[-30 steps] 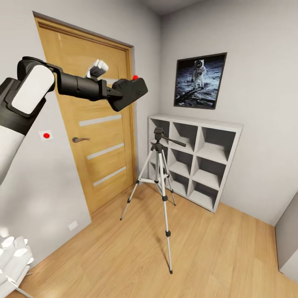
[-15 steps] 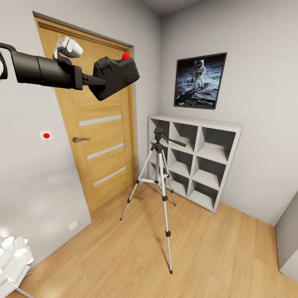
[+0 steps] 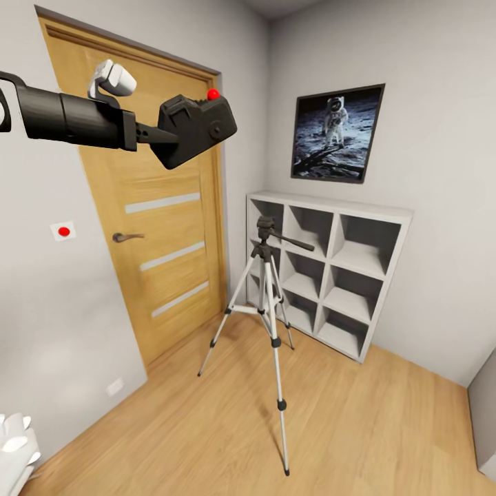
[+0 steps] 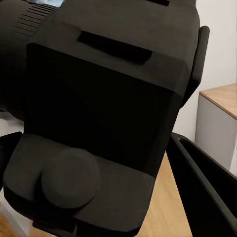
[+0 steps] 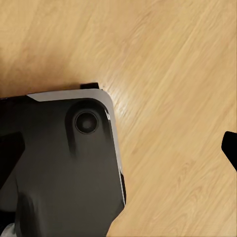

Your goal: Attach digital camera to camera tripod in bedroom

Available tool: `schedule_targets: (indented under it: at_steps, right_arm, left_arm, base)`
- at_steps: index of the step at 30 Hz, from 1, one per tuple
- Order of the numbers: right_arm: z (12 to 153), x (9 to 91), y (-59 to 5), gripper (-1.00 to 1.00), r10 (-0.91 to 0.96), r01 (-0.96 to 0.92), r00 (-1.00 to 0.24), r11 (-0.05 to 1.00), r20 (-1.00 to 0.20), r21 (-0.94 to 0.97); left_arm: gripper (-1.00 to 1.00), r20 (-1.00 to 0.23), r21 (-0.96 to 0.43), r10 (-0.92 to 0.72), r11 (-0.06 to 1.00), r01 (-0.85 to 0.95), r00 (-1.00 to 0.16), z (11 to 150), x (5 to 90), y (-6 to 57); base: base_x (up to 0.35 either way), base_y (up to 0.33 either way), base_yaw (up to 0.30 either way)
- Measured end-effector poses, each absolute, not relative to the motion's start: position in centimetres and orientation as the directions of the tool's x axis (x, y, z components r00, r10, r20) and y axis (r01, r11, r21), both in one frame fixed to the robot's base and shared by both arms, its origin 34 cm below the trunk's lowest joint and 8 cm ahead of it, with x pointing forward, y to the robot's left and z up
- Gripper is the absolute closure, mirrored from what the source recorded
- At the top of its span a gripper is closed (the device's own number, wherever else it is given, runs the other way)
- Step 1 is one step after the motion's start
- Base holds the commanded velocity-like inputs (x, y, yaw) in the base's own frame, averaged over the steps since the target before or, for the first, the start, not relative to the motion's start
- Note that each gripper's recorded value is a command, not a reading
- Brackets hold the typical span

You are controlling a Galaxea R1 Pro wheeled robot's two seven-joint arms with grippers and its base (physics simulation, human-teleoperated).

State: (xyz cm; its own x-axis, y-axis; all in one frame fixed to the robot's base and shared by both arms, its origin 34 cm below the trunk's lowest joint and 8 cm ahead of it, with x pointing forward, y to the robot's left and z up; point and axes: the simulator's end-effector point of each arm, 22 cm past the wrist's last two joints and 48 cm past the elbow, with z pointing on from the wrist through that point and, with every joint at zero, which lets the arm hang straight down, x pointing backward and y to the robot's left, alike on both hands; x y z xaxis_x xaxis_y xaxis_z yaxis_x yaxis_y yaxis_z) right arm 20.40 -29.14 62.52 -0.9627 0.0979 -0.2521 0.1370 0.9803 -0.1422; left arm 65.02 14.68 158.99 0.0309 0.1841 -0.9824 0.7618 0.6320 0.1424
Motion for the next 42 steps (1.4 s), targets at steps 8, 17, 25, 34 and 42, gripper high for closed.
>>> schedule_targets:
  at_steps: [8, 17, 25, 34, 42]
  right_arm:
    - [62.52, 20.42, -29.14, -1.00, 0.098, 0.137, -0.963, 0.980, -0.252, -0.142]
    - [62.52, 20.41, -29.14, -1.00, 0.098, 0.137, -0.963, 0.980, -0.252, -0.142]
    - [62.51, 20.41, -29.13, -1.00, 0.098, 0.137, -0.963, 0.980, -0.252, -0.142]
    - [62.51, 20.40, -29.13, -1.00, 0.098, 0.137, -0.963, 0.980, -0.252, -0.142]
    - [62.51, 20.40, -29.13, -1.00, 0.098, 0.137, -0.963, 0.980, -0.252, -0.142]
  left_arm:
    - [1.00, -0.982, 0.143, 0.185, 0.630, 0.763, 0.031, 158.97, 64.97, 14.61]
    - [1.00, -0.982, 0.144, 0.185, 0.627, 0.766, 0.033, 158.97, 64.92, 14.42]
    - [1.00, -0.982, 0.145, 0.186, 0.626, 0.766, 0.034, 158.97, 64.89, 14.35]
    - [1.00, -0.982, 0.145, 0.186, 0.626, 0.766, 0.034, 158.97, 64.89, 14.35]
    - [1.00, -0.982, 0.145, 0.188, 0.626, 0.767, 0.033, 158.90, 64.91, 14.31]
  base:
    - [0.341, 0.000, 0.031]
    - [0.343, 0.000, 0.022]
    - [0.307, 0.111, -0.056]
    - [0.250, 0.244, -0.002]
    - [0.268, 0.227, -0.075]
